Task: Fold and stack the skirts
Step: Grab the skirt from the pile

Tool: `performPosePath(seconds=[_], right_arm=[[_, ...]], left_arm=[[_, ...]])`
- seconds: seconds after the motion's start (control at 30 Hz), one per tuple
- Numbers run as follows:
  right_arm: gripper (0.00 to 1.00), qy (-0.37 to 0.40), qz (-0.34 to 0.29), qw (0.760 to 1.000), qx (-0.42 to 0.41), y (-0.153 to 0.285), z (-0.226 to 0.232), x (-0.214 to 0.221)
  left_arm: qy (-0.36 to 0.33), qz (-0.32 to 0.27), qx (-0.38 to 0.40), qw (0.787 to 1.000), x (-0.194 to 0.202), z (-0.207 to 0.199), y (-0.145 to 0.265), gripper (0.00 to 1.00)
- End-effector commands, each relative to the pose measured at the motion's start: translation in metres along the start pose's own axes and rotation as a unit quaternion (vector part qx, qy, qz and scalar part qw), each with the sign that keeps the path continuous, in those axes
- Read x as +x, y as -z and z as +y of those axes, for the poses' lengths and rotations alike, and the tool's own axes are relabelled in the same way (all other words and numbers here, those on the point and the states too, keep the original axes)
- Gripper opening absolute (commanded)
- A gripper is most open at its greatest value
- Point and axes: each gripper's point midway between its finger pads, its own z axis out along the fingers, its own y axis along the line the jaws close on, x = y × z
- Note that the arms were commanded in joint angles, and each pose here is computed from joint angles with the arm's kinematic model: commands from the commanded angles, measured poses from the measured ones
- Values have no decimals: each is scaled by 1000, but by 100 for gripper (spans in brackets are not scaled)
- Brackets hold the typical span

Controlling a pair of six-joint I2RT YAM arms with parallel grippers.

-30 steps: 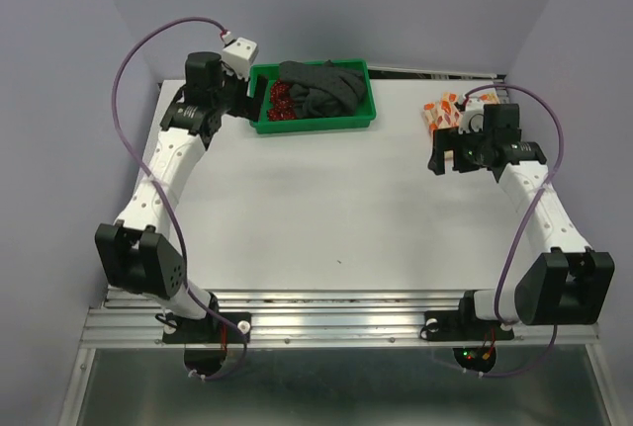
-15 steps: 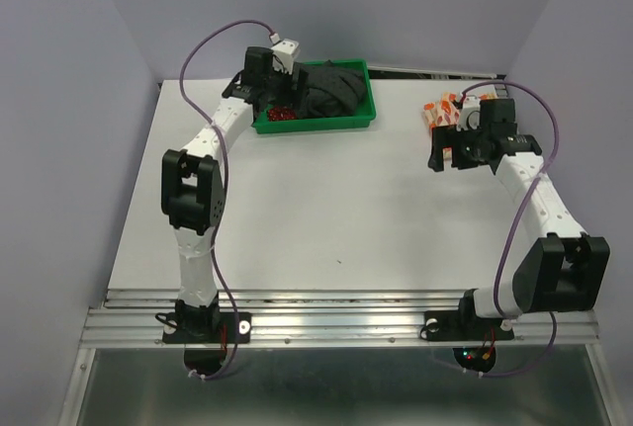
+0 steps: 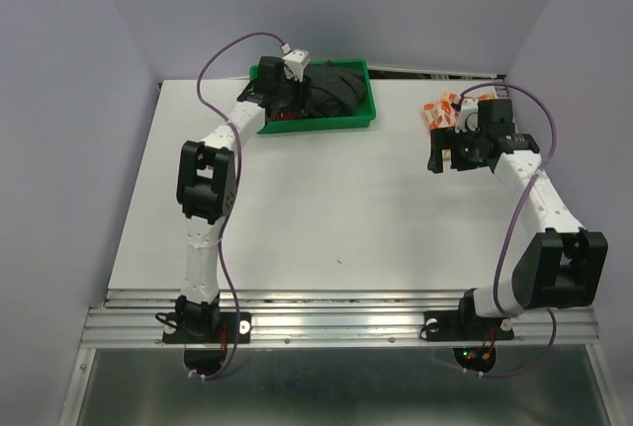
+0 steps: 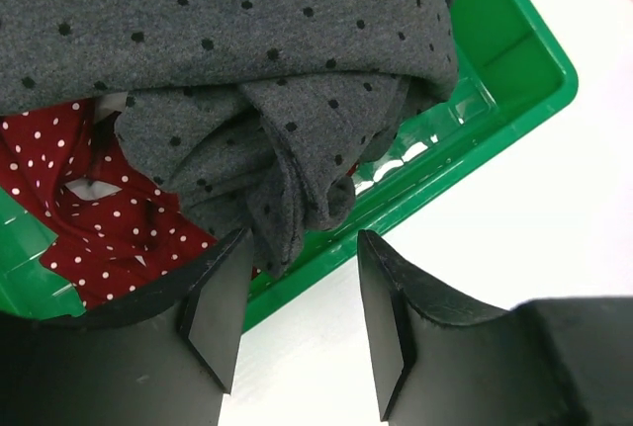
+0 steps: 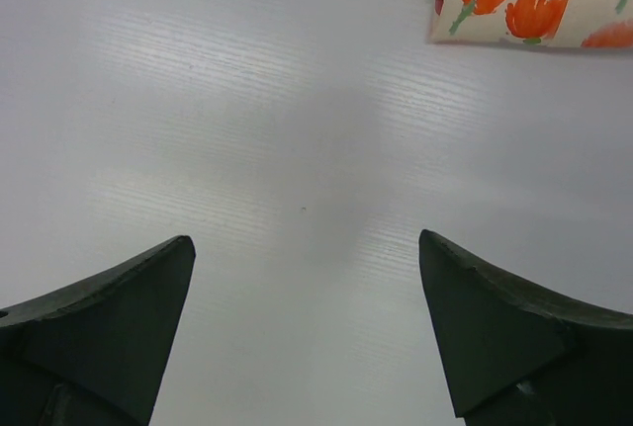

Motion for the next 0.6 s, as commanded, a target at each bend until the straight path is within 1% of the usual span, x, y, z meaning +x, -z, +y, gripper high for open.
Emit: performPosePath(seconds=[0.0, 0.17, 0.3, 0.4, 0.57], right_arm=[[100, 9, -22, 1000, 3, 5, -1, -17], [100, 8, -20, 1000, 2, 3, -2, -17], [100, 9, -21, 1000, 5, 3, -2, -18], [100, 10, -19, 1000, 5, 2, -3, -17], [100, 9, -15, 1000, 2, 0, -2, -15]], left_arm=[[-36, -56, 26, 997, -45, -12, 22, 57], [-43, -35, 37, 998, -30, -14, 21, 56], [-42, -28, 34, 998, -26, -11, 18, 45], [-41, -28, 29, 998, -28, -8, 16, 44], [-43, -19, 13, 999, -22, 1, 6, 44]])
